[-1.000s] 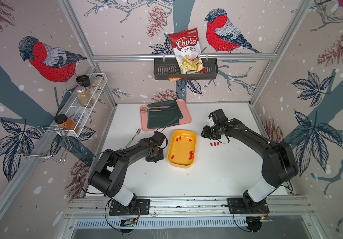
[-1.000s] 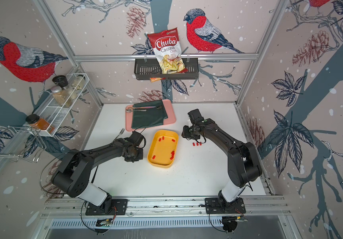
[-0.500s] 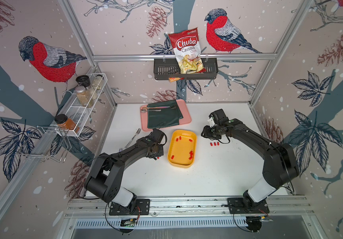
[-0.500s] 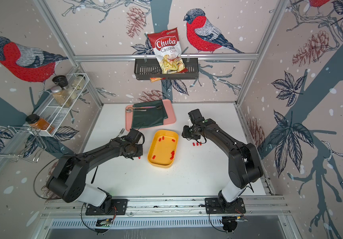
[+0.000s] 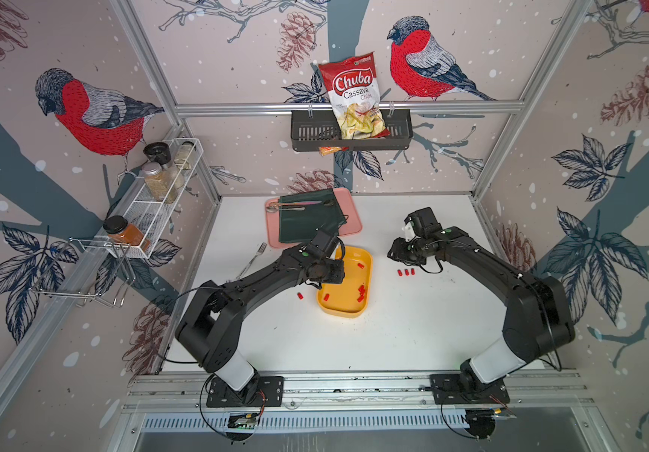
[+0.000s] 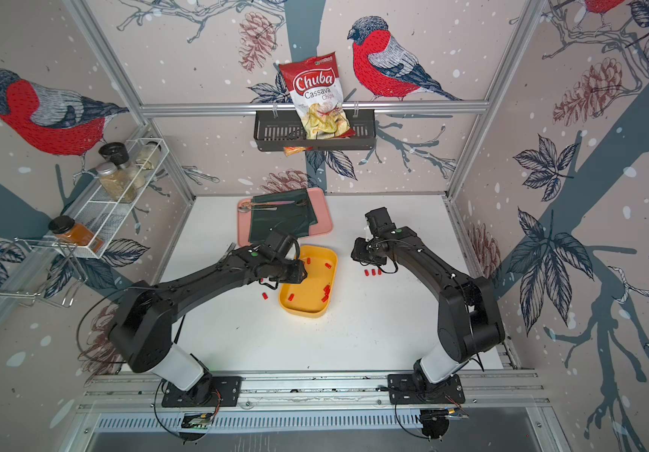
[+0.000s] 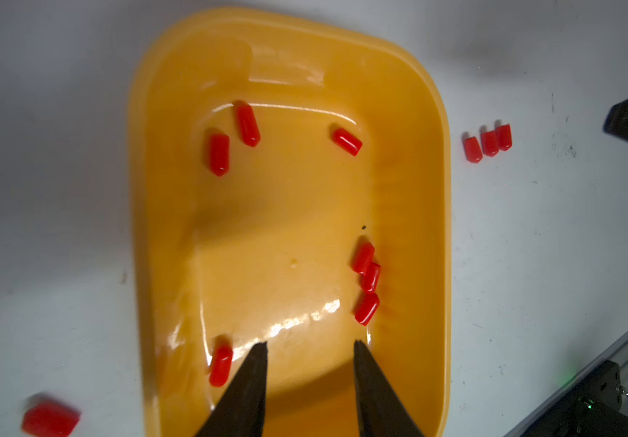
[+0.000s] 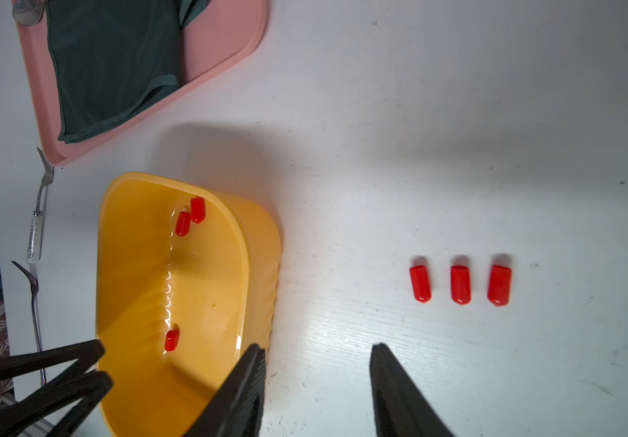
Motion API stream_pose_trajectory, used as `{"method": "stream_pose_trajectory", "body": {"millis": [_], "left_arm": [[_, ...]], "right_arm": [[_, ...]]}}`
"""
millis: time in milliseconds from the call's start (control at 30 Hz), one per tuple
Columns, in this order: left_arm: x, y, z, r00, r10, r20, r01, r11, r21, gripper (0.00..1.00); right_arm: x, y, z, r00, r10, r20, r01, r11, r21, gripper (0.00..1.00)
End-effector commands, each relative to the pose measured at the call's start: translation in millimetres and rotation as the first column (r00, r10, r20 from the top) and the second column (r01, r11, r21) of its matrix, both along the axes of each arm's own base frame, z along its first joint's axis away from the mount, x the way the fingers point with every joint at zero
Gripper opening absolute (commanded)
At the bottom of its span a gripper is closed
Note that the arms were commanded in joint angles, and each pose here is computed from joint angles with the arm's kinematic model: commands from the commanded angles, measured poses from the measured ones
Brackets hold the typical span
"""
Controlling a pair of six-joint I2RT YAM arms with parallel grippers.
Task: Take the screw protection sleeves out of the storage box
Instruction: Place the screw protection sleeve at the center of the board, then pick up the screw protection sleeve from the storage box.
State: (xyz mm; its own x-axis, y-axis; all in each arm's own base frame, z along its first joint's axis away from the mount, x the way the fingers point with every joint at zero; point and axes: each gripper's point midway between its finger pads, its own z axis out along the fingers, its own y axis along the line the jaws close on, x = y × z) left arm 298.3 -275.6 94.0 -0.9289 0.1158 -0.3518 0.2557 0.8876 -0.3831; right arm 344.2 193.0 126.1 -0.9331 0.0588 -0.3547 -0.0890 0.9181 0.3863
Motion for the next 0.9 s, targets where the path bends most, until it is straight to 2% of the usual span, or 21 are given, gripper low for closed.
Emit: {"method": "stream_pose_trajectory", "body": {"millis": [0, 167, 433, 767, 867], "left_arm": [[-1.5, -34.0, -4.2, 0.996, -0.092, -0.009, 0.091, 0.993, -0.075, 0.37], [1.1, -53.6, -18.2, 0.993, -0.12, -0.019, 0.118, 0.991, -0.067, 0.37], [4.6, -59.1, -46.6, 0.991, -0.122, -0.05, 0.122, 0.993, -0.005, 0.34], [6.6, -68.7, -57.5, 0.987, -0.144, -0.069, 0.143, 0.99, -0.016, 0.32], [4.7, -69.1, -60.9, 0.985, -0.152, -0.079, 0.151, 0.988, -0.018, 0.28]], "right_arm": [[-1.3, 0.4, 3.9, 1.0, -0.005, 0.004, 0.005, 1.0, 0.016, 0.5], [-3.4, -4.2, 3.0, 1.0, -0.011, 0.003, 0.011, 1.0, 0.013, 0.5], [-3.6, -9.3, 0.9, 1.0, -0.018, -0.002, 0.018, 1.0, 0.015, 0.5], [-5.7, -12.0, -4.7, 1.0, -0.022, -0.011, 0.022, 1.0, 0.008, 0.5], [-6.1, -12.7, -5.5, 1.0, -0.023, -0.011, 0.023, 1.0, 0.006, 0.5]]}}
